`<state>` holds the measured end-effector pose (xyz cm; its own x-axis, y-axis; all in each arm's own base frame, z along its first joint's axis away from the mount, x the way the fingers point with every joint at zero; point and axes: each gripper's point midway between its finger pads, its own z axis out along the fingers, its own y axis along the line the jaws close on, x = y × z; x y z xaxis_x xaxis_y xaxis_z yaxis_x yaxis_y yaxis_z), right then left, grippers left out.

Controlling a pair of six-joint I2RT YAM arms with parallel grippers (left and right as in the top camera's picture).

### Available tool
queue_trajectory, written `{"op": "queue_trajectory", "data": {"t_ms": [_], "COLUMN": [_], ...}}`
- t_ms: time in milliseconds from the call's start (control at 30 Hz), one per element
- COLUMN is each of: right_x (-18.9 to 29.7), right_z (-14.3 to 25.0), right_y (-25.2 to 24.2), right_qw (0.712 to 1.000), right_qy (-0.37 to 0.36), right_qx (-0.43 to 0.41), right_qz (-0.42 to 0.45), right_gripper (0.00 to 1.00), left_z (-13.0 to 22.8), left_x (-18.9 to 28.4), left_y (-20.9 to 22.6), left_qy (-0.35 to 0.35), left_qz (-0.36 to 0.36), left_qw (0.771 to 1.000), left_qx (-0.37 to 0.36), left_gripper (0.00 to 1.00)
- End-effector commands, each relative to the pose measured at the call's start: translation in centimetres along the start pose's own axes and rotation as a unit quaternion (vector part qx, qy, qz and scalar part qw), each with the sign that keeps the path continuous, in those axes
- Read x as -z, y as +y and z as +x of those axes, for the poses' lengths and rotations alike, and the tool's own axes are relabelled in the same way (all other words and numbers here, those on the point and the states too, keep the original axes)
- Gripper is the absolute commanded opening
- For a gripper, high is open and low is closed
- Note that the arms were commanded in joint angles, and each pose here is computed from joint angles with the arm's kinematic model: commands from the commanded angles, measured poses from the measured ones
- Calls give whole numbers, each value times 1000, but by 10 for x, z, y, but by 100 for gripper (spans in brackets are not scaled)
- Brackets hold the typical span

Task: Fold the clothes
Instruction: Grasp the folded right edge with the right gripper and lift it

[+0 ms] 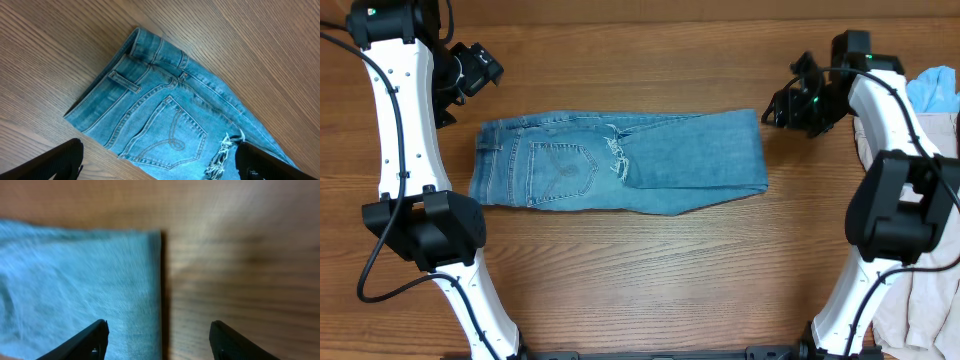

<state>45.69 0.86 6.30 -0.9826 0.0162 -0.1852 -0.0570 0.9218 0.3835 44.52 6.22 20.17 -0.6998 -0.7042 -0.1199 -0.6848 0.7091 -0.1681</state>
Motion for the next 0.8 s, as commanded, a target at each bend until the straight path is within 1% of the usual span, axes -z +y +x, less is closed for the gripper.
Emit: {"op": "queue_trajectory", "data": {"t_ms": [0, 100, 233, 333, 367, 400, 433, 467, 500, 667, 700, 767], "right_x": [-22, -31, -51, -75, -79, -81, -82, -81, -80, -64, -49, -12], "right_z": [16, 20, 35, 54, 58, 61, 60, 59, 57, 39, 27, 4], "right_y": [3, 17, 16, 8, 6, 5, 5, 7, 8, -3, -15, -36], "right_qw": [999, 996, 995, 995, 995, 995, 995, 995, 995, 996, 996, 996], "right_qy": [42, 44, 56, 61, 62, 62, 61, 59, 56, 35, 23, -3], "right_qx": [-9, -12, -14, -18, -19, -19, -19, -18, -17, -28, -58, -84], "right_qz": [-28, -75, -79, -80, -80, -80, -80, -84, -87, -80, -63, -38], "right_gripper": [68, 68, 69, 70, 66, 54, 31, 12, 4, 4, 4, 4], "left_z": [0, 0, 0, 0, 0, 0, 0, 0, 0, 0, 0, 0], "left_x": [6, 6, 6, 6, 6, 6, 6, 6, 6, 6, 6, 6], "left_y": [-2, -2, -2, -2, -2, -2, -3, -2, -2, -2, -2, -2], "left_qy": [-7, -7, -7, -7, -7, -7, -7, -7, -7, -7, -7, -7], "left_qz": [7, 7, 7, 7, 7, 7, 7, 7, 7, 7, 7, 7], "left_qw": [1000, 1000, 1000, 1000, 1000, 1000, 1000, 1000, 1000, 1000, 1000, 1000], "left_qx": [-11, -11, -11, -11, -11, -11, -11, -11, -11, -11, -11, -11], "left_gripper": [100, 100, 100, 100, 100, 100, 100, 100, 100, 100, 100, 100]}}
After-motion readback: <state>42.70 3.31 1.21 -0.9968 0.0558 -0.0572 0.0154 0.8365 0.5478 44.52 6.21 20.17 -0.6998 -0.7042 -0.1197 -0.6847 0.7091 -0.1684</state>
